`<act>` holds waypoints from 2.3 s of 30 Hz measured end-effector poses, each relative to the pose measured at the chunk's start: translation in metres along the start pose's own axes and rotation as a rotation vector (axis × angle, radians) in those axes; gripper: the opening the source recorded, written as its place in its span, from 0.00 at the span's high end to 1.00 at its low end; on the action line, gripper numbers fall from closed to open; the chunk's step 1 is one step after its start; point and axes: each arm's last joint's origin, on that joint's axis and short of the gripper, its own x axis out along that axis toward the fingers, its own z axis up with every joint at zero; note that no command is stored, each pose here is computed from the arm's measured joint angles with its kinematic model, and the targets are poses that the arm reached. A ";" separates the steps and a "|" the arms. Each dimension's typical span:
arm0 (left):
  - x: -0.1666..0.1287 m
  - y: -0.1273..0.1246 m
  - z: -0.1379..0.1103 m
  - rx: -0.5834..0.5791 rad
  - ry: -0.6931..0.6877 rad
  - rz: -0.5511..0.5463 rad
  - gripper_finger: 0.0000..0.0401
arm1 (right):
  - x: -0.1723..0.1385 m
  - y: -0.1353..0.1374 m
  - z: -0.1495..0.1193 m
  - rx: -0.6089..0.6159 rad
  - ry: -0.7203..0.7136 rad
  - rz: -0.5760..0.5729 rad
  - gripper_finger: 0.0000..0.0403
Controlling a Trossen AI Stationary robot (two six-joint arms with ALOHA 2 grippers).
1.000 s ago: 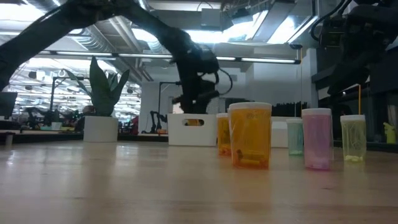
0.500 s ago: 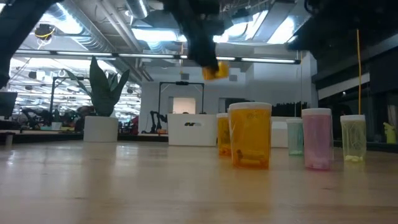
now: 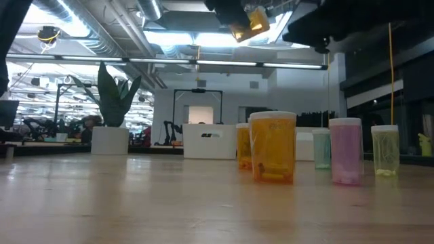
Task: Pick and place medicine bottles into bin by pill shape (circle, oval)
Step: Put the big orange capsule bottle into the right white bin
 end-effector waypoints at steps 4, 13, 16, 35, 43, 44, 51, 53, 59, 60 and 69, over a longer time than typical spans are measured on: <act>0.000 -0.002 0.003 -0.017 -0.036 -0.042 0.63 | 0.007 -0.005 -0.003 0.027 0.007 -0.032 0.42; 0.002 -0.001 0.005 -0.047 -0.067 -0.073 0.63 | 0.012 -0.008 0.001 0.039 -0.052 -0.047 0.29; 0.007 -0.002 0.007 -0.045 -0.079 -0.074 0.63 | 0.012 -0.007 0.005 0.009 -0.096 -0.021 0.28; 0.038 -0.016 0.011 -0.038 -0.070 -0.095 0.63 | 0.013 -0.005 0.007 0.008 -0.116 0.032 0.36; 0.038 -0.015 0.011 -0.039 -0.062 -0.038 0.59 | 0.012 -0.005 0.006 0.053 -0.106 0.057 0.49; 0.038 -0.015 0.011 -0.039 -0.062 -0.036 0.59 | 0.012 -0.005 0.006 0.054 -0.106 0.057 0.49; 0.030 -0.013 0.010 -0.042 -0.042 0.017 0.52 | 0.012 -0.006 0.007 0.103 -0.109 0.051 0.49; 0.020 -0.012 0.007 -0.047 -0.015 0.045 0.51 | 0.012 -0.006 0.007 0.118 -0.107 0.048 0.49; -0.017 -0.004 0.002 -0.078 0.007 0.164 0.49 | 0.009 -0.006 0.004 0.156 -0.072 0.057 0.49; -0.024 -0.003 0.000 -0.087 0.026 0.183 0.49 | 0.008 -0.006 0.005 0.157 -0.075 0.052 0.49; -0.076 0.011 -0.028 -0.225 0.181 0.326 0.50 | 0.003 -0.043 0.034 0.243 0.022 -0.294 0.49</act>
